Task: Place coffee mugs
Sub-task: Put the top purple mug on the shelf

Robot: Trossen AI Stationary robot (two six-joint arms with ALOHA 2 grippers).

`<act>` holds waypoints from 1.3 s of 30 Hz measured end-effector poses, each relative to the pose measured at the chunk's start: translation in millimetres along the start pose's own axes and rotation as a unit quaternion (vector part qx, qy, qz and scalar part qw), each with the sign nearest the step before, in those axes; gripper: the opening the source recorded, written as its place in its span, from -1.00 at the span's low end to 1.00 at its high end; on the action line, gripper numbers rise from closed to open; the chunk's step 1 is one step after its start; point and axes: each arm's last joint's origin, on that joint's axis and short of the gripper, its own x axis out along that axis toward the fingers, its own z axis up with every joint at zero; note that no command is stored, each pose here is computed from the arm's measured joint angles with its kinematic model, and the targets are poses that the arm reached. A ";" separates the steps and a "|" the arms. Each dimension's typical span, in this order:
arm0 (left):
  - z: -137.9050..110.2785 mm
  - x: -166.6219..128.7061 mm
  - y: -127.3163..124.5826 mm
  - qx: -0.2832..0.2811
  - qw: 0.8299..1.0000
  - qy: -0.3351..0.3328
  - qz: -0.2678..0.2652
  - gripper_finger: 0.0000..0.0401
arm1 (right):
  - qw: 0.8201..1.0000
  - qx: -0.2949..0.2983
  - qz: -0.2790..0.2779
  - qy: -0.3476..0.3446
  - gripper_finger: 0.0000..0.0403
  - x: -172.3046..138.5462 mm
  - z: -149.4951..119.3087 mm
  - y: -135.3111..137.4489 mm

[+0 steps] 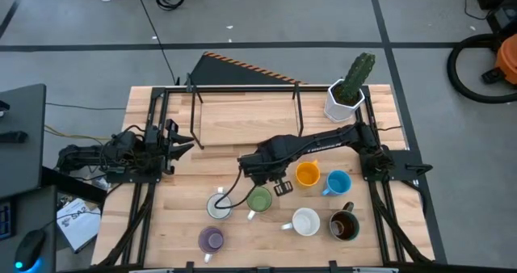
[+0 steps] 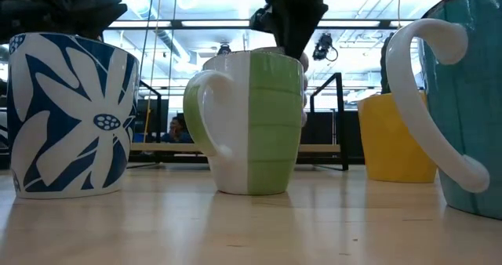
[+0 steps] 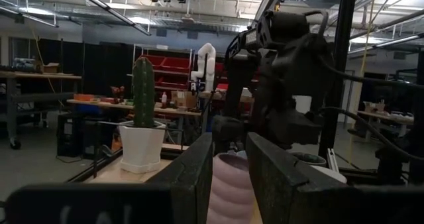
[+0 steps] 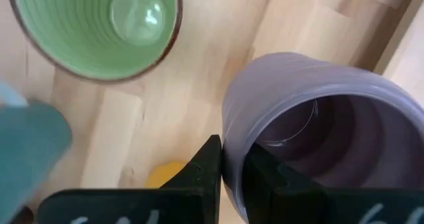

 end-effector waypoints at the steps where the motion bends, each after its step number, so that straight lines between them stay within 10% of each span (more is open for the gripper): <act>1: 0.0 0.0 0.0 0.000 1.000 0.000 0.000 -0.51 | 1.000 -0.009 -0.002 0.003 -0.79 -1.0 -0.6 -0.3; 11: -0.1 0.0 0.0 0.000 1.000 0.001 0.000 -0.51 | 0.995 -0.083 -0.046 0.041 -0.79 -0.1 -8.7 -18.3; 39: -0.2 0.0 0.0 0.000 1.000 0.001 0.000 -0.51 | 0.998 -0.031 -0.010 0.045 -0.80 12.2 -84.5 -174.2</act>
